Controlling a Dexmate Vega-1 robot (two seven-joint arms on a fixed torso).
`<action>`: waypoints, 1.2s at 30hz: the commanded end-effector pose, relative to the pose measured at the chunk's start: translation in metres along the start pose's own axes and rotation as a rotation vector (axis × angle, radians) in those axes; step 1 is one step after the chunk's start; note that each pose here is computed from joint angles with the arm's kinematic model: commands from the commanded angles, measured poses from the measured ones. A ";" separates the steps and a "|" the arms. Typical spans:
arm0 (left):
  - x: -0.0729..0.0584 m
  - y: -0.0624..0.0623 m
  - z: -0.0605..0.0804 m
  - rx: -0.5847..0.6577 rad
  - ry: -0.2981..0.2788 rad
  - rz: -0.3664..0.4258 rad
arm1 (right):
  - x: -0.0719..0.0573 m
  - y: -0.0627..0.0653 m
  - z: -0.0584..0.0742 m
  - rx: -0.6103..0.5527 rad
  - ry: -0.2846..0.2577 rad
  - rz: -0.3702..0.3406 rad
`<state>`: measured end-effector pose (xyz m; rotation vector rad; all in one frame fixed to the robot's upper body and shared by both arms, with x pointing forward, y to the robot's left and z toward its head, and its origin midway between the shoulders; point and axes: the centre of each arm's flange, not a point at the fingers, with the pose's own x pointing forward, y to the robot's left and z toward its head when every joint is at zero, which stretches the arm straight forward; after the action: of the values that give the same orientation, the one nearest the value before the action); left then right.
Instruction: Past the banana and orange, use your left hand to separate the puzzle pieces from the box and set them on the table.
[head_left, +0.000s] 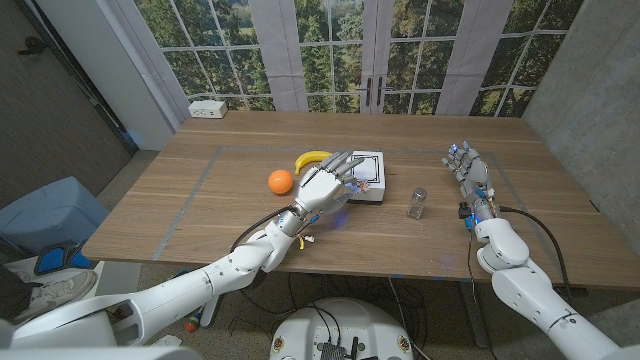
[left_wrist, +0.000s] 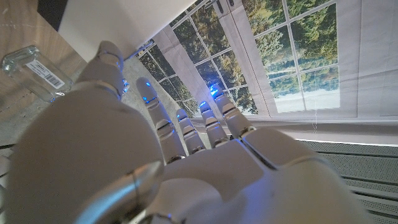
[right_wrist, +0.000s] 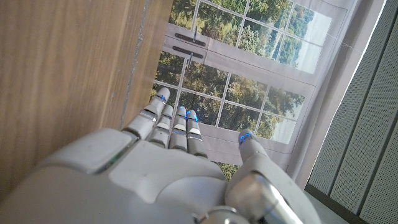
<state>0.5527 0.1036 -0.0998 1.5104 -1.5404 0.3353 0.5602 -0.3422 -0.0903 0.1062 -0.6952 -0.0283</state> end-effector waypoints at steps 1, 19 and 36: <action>0.004 -0.012 -0.005 -0.027 0.010 0.038 | 0.004 0.001 0.002 -0.007 0.004 0.007; 0.011 -0.026 -0.009 -0.076 -0.009 0.004 | 0.009 0.001 0.003 -0.002 0.004 0.005; 0.011 -0.024 -0.007 -0.141 -0.007 0.043 | 0.011 -0.001 0.003 -0.001 0.003 0.001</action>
<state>0.5797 0.0970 -0.0983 1.4355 -1.5497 0.2491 0.5655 -0.3430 -0.0822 0.1072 -0.6900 -0.0270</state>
